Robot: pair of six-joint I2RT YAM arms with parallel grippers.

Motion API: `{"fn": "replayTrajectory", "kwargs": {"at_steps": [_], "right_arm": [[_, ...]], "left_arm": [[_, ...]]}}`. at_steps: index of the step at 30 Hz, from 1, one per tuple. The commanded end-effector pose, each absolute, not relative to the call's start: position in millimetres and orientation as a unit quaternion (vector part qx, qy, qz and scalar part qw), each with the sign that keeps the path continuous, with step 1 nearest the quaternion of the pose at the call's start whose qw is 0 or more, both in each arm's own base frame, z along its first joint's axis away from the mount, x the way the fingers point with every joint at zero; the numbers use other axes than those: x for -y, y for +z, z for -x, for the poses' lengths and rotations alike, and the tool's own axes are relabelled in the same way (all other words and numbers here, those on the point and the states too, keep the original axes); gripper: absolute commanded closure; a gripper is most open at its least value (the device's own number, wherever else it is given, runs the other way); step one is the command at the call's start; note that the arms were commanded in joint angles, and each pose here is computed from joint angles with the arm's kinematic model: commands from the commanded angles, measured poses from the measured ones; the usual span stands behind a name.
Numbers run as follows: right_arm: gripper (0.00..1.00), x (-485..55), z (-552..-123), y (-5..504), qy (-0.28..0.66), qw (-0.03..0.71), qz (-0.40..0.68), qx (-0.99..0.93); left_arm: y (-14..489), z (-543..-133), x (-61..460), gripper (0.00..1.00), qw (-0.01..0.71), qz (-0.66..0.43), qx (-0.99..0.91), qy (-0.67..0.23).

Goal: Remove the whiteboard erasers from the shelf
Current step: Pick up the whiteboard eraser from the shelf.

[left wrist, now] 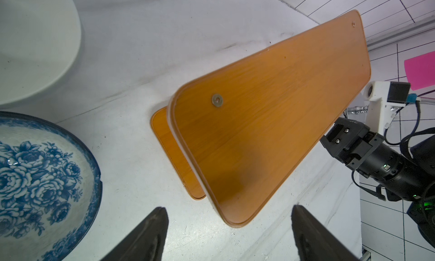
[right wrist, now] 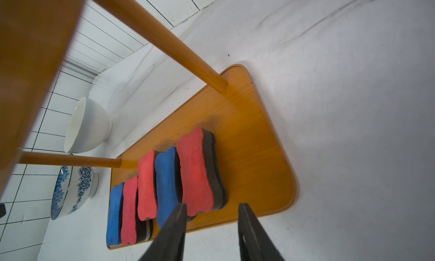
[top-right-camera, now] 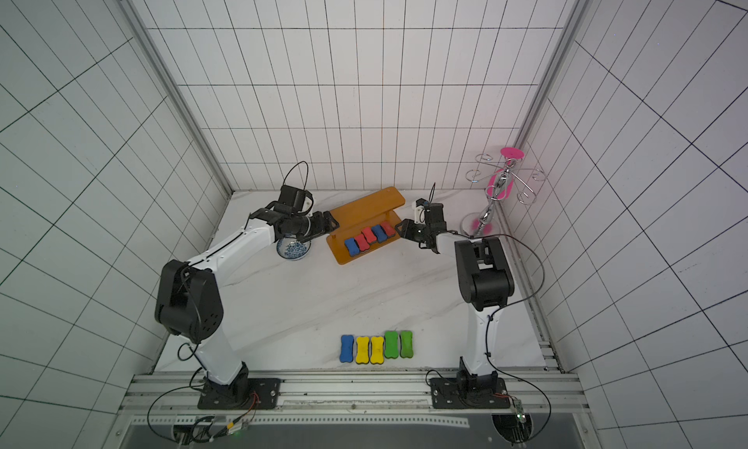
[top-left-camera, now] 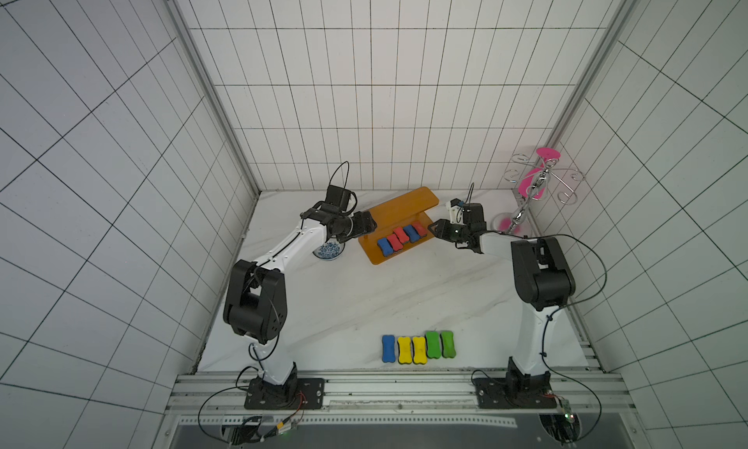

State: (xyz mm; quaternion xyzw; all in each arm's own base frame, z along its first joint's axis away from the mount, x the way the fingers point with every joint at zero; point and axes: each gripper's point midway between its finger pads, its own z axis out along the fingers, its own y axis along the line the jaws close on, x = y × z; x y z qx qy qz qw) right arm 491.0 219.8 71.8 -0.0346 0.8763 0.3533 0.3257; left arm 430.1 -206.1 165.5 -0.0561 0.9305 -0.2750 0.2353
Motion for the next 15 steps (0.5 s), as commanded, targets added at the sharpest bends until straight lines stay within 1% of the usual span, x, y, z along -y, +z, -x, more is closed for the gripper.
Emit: {"fn": "replayTrajectory", "kwargs": {"at_steps": [1,15], "right_arm": [[0.6,-226,-506,77,0.376,0.337,0.034,-0.863],[0.6,-240,-518,67,0.406,0.326,0.025,-0.853]], "left_arm": [[163,-434,206,0.15,0.233,0.056,-0.932,-0.271],[157,-434,209,0.16,0.223,0.056,-0.932,-0.279]]}}
